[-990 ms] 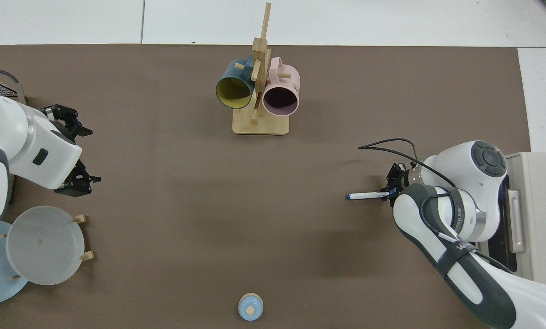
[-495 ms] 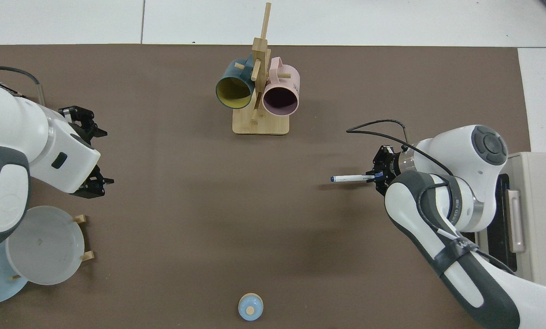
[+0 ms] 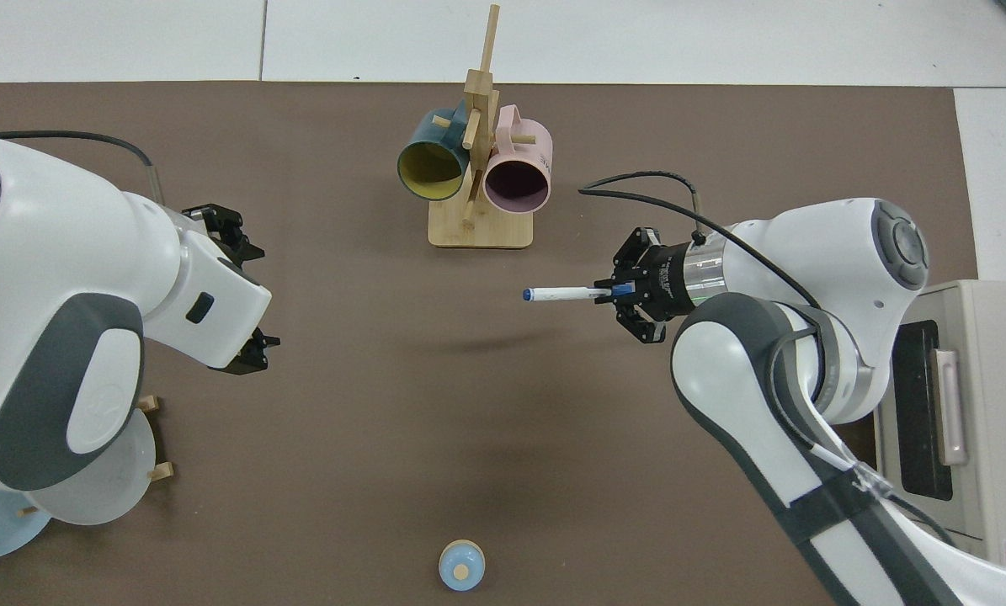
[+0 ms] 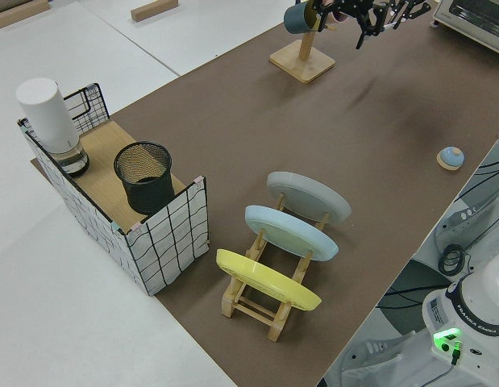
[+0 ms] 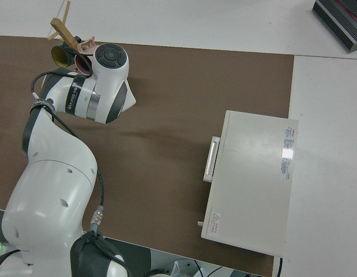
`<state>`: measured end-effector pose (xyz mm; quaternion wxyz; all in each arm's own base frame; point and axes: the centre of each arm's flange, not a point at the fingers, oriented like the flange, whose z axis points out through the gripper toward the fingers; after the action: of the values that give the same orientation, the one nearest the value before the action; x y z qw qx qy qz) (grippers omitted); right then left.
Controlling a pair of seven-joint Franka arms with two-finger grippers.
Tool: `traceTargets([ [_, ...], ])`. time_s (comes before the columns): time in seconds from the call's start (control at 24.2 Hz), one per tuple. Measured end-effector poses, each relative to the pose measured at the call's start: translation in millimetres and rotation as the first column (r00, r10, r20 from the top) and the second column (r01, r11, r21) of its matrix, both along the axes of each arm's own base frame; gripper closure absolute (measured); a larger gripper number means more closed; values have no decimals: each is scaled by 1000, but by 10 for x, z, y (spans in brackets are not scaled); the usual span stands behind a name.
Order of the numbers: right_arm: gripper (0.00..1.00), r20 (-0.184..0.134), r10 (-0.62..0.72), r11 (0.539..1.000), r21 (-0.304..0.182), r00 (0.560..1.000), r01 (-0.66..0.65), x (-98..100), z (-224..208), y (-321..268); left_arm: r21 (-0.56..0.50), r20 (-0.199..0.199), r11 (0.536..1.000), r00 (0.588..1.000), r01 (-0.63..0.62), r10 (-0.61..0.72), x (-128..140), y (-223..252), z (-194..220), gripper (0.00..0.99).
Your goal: Put markers into pen holder
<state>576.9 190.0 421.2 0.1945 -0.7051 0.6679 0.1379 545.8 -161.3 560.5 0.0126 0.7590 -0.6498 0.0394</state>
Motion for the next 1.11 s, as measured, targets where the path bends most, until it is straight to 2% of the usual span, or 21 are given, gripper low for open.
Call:
traceTargets([
  [0.16,837,5,27,999,45,1000,-27,-123,178,445,-44,-17,999,1000,5,-6,-76,-246,-25,0],
  [0.29,837,-9,35,997,65,999,-34,-239,248,758,-92,-38,996,999,5,-9,-112,-365,-118,0],
  [0.49,837,-28,-9,992,123,1000,13,-419,375,1239,-118,-28,993,1000,10,-13,-210,-692,-226,0],
  [0.62,837,-25,-39,990,138,999,42,-514,432,1461,-124,-12,992,1000,21,-23,-257,-848,-265,0],
  [0.82,837,-18,-61,987,150,998,63,-607,476,1650,-121,-26,992,999,29,-33,-282,-917,-388,9],
  [0.87,837,-18,-62,987,150,998,64,-609,477,1655,-121,-27,992,999,30,-34,-283,-923,-397,48],
  [0.99,837,-17,-66,986,150,998,68,-595,478,1635,-121,-26,992,999,32,-35,-285,-934,-400,84],
  [1.11,837,-17,-69,986,150,997,71,-584,478,1618,-121,-26,992,999,32,-36,-285,-935,-399,308],
])
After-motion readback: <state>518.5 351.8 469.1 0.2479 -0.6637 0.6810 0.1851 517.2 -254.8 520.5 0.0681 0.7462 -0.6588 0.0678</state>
